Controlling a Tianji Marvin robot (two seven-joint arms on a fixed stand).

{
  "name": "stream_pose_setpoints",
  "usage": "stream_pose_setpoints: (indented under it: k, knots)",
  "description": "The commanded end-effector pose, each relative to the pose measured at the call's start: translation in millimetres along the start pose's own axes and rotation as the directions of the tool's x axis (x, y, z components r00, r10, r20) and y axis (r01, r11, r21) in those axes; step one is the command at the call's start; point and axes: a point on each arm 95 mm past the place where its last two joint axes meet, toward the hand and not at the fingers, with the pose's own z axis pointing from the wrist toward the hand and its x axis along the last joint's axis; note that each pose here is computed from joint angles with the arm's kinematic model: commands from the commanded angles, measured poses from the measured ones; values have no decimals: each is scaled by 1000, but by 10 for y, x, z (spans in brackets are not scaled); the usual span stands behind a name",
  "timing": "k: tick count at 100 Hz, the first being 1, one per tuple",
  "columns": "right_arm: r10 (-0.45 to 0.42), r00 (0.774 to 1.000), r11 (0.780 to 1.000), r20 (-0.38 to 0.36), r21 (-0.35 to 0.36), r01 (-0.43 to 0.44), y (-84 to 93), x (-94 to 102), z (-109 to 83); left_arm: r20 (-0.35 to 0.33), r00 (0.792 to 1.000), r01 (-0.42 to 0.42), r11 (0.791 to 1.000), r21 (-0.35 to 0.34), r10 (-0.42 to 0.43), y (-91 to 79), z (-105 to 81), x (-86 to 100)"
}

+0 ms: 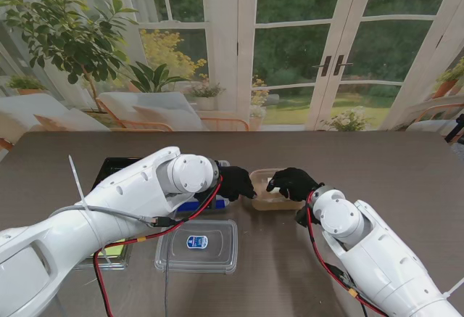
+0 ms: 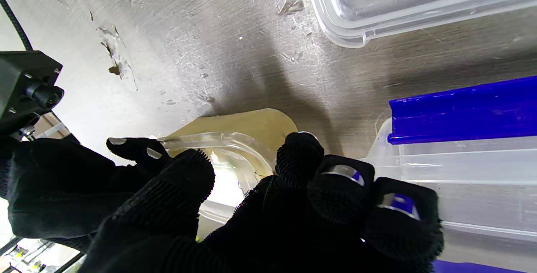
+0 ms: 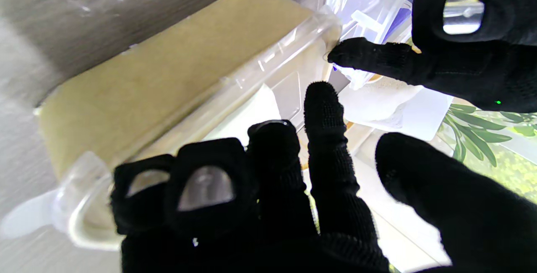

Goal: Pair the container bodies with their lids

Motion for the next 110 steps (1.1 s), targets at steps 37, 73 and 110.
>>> stream_pose_setpoints:
  k: [37, 73, 110]
  knots:
    - [-47, 999, 996, -7, 74, 48, -192, -181, 39, 43, 999, 27, 998, -61, -24, 115, -5, -129]
    - [-66, 998, 994, -20, 82, 67, -193, -199, 40, 41, 999, 36, 999, -31, -35, 52, -59, -140]
    - [-56, 998, 995, -20, 87, 57, -193, -198, 30, 27, 999, 32, 998, 60, -34, -200, -193, -98]
